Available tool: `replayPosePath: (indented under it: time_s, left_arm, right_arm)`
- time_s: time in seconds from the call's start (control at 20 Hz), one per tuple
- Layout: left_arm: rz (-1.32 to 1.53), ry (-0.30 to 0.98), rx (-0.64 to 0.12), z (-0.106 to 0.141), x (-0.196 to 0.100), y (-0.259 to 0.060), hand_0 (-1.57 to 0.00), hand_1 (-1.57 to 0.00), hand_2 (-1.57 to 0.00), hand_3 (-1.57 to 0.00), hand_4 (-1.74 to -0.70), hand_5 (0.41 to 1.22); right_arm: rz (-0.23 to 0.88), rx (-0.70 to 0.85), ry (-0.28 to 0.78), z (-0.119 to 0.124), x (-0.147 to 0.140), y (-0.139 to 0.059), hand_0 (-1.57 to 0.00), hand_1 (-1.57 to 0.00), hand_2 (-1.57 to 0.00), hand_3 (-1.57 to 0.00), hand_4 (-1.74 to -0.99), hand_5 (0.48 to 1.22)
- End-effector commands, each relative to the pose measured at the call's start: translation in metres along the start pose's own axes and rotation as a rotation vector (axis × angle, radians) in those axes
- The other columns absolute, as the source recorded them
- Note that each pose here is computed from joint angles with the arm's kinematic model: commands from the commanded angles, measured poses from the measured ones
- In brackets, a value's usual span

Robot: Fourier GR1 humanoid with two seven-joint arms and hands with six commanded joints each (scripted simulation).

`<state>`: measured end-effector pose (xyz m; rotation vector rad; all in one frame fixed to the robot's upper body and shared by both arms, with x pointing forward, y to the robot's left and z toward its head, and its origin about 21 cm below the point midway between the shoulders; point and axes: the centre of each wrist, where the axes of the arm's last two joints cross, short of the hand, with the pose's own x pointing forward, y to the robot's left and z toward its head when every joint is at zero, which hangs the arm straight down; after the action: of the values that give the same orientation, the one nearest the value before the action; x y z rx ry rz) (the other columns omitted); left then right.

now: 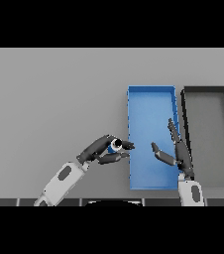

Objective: Pick up the blue pipe and place it into the blue bin.

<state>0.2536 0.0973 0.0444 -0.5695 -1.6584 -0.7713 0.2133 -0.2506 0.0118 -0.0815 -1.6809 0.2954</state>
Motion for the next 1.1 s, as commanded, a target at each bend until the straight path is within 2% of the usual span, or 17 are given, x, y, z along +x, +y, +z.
replayPosePath:
  time_s: [0.0, 0.1, 0.2, 0.3, 0.45, 0.55, 0.75, 0.9, 1.05]
  left_arm:
    - [-0.009, 0.014, -0.001, -0.001, -0.001, 0.001, -1.57, -1.57, -1.57, -1.5, -1.74, 1.22]
    - [-0.005, 0.008, -0.005, -0.003, -0.002, -0.002, -1.57, -1.57, -1.57, -1.5, -1.74, 1.22]
    - [-0.01, 0.014, -0.009, -0.004, -0.003, -0.001, -1.57, -1.57, -1.57, -1.5, -1.74, 1.221]
    - [-0.018, -0.004, -0.008, -0.002, -0.001, 0.003, -1.57, -1.57, -1.57, -1.49, -1.74, 1.221]
    - [-0.024, 0.004, -0.012, -0.001, -0.002, 0.0, -1.57, -1.57, -1.57, -1.49, -1.74, 1.221]
    - [-0.03, -0.008, -0.004, 0.0, -0.001, 0.002, -1.57, -1.57, -1.57, -1.49, -1.74, 1.221]
    - [-0.022, 0.001, -0.01, -0.004, 0.0, 0.004, -1.57, -1.57, -1.57, -1.49, -1.74, 1.221]
    - [-0.012, -0.019, -0.03, -0.001, -0.003, 0.001, -1.57, -1.57, -1.57, -1.5, -1.74, 1.221]
    - [0.006, -0.028, -0.051, -0.001, -0.003, 0.0, -1.57, -1.57, -1.57, -1.53, -1.74, 1.221]
  right_arm:
    - [-0.045, 0.024, -0.041, -0.004, 0.006, -0.003, 0.0, 0.0, 0.0, 0.0, -1.196, 0.622]
    - [-0.162, 0.13, -0.135, -0.004, 0.026, -0.014, 0.0, 0.0, 0.0, 0.0, -1.212, 0.589]
    - [-0.184, 0.249, -0.159, -0.008, 0.044, -0.028, 0.0, 0.0, 0.0, 0.0, -1.256, 0.558]
    - [-0.163, 0.38, -0.194, -0.014, 0.071, -0.031, 0.0, 0.0, 0.0, 0.0, -1.303, 0.515]
    - [-0.124, 0.534, -0.207, -0.025, 0.102, -0.026, 0.0, 0.0, 0.0, 0.0, -1.314, 0.5]
    - [-0.113, 0.623, -0.204, -0.033, 0.116, -0.013, 0.0, 0.0, 0.0, 0.0, -1.309, 0.503]
    - [-0.013, 0.75, -0.241, -0.052, 0.133, 0.006, 0.0, 0.0, 0.0, 0.0, -1.294, 0.523]
    - [-0.003, 0.832, -0.243, -0.061, 0.14, 0.026, 0.0, 0.0, 0.0, 0.0, -1.241, 0.53]
    - [0.008, 0.885, -0.251, -0.069, 0.15, 0.045, 0.0, 0.0, 0.0, 0.0, -1.227, 0.532]
